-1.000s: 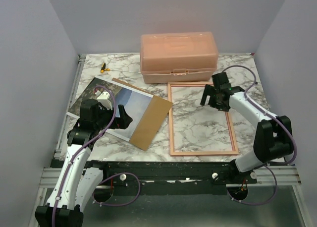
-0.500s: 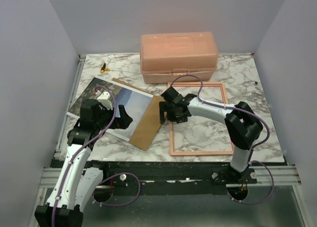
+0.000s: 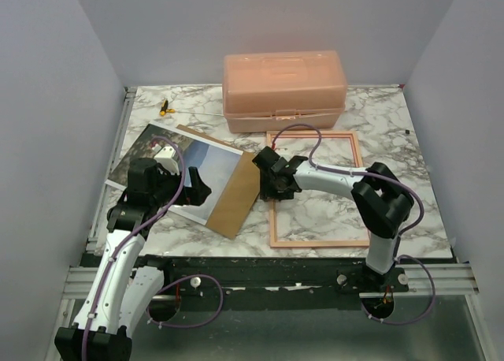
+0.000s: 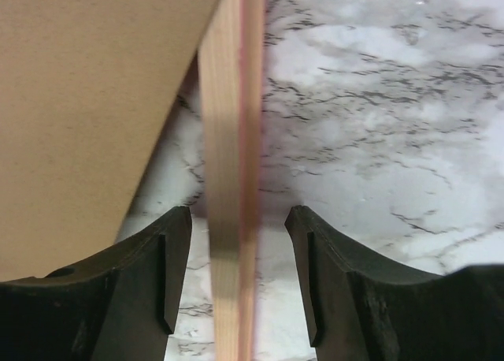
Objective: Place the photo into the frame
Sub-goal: Adjust the photo frame at the center of the board.
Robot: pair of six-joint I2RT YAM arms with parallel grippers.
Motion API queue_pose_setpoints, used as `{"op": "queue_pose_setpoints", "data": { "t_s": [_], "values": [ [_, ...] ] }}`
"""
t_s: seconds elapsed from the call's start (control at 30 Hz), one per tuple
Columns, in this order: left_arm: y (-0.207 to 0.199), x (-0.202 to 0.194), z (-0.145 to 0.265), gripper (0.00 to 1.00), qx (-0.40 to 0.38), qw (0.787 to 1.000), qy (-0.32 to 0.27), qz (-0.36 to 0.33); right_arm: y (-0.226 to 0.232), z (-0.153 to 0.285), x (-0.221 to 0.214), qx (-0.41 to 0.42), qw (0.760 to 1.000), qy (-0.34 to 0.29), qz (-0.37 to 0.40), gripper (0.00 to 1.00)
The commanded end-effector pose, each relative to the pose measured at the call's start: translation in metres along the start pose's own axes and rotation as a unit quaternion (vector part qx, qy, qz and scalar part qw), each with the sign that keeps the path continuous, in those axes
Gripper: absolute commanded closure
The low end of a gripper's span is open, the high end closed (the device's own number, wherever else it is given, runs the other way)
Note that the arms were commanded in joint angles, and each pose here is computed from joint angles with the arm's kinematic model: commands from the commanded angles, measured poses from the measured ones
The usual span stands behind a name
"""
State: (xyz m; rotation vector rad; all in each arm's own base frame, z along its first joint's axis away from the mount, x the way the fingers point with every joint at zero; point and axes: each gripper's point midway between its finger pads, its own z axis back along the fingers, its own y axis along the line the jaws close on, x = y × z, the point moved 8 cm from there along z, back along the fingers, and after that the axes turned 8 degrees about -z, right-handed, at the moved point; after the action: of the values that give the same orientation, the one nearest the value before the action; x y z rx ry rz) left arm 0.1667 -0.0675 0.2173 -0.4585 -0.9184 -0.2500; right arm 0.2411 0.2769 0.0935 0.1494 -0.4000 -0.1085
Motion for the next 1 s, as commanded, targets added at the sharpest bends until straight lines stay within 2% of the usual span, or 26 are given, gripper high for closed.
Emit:
{"op": "queue_pose_setpoints", "data": {
  "t_s": [0.0,0.07,0.17,0.2,0.3,0.43,0.53,0.7,0.97],
  "values": [
    [-0.002,0.001,0.002,0.01,-0.002,1.000,-0.005,-0.009,-0.035,-0.006,-0.016,-0.082,0.997,-0.004,0.007,0.40],
    [-0.002,0.000,0.002,0.02,-0.002,1.000,-0.004,-0.009,-0.041,-0.004,-0.017,-0.090,0.996,-0.010,0.004,0.42],
    [-0.002,0.000,0.002,0.01,0.000,1.000,-0.003,-0.009,-0.050,-0.003,-0.021,-0.105,0.994,-0.013,0.003,0.60],
    [-0.002,0.000,0.002,0.01,0.000,1.000,-0.004,-0.009,-0.053,-0.003,-0.023,-0.109,0.994,-0.012,0.002,0.61],
    [-0.002,0.000,0.002,0.02,0.000,1.000,-0.005,-0.010,-0.061,-0.003,-0.026,-0.117,0.993,-0.008,-0.004,0.78],
    [-0.002,0.000,0.003,0.02,0.000,1.000,-0.006,-0.012,-0.072,0.000,-0.026,-0.119,0.993,-0.007,-0.022,0.89],
    [-0.002,0.000,0.003,0.02,0.000,1.000,-0.005,-0.012,-0.079,0.005,-0.024,-0.120,0.992,-0.011,-0.024,0.95],
    [-0.003,0.000,0.002,0.01,-0.002,1.000,-0.004,-0.012,-0.068,0.013,-0.018,-0.076,0.997,-0.003,0.004,0.97],
    [-0.003,0.000,0.003,0.02,0.000,1.000,-0.005,-0.013,-0.044,-0.001,-0.012,-0.067,0.997,0.013,0.029,0.99]
  ]
}}
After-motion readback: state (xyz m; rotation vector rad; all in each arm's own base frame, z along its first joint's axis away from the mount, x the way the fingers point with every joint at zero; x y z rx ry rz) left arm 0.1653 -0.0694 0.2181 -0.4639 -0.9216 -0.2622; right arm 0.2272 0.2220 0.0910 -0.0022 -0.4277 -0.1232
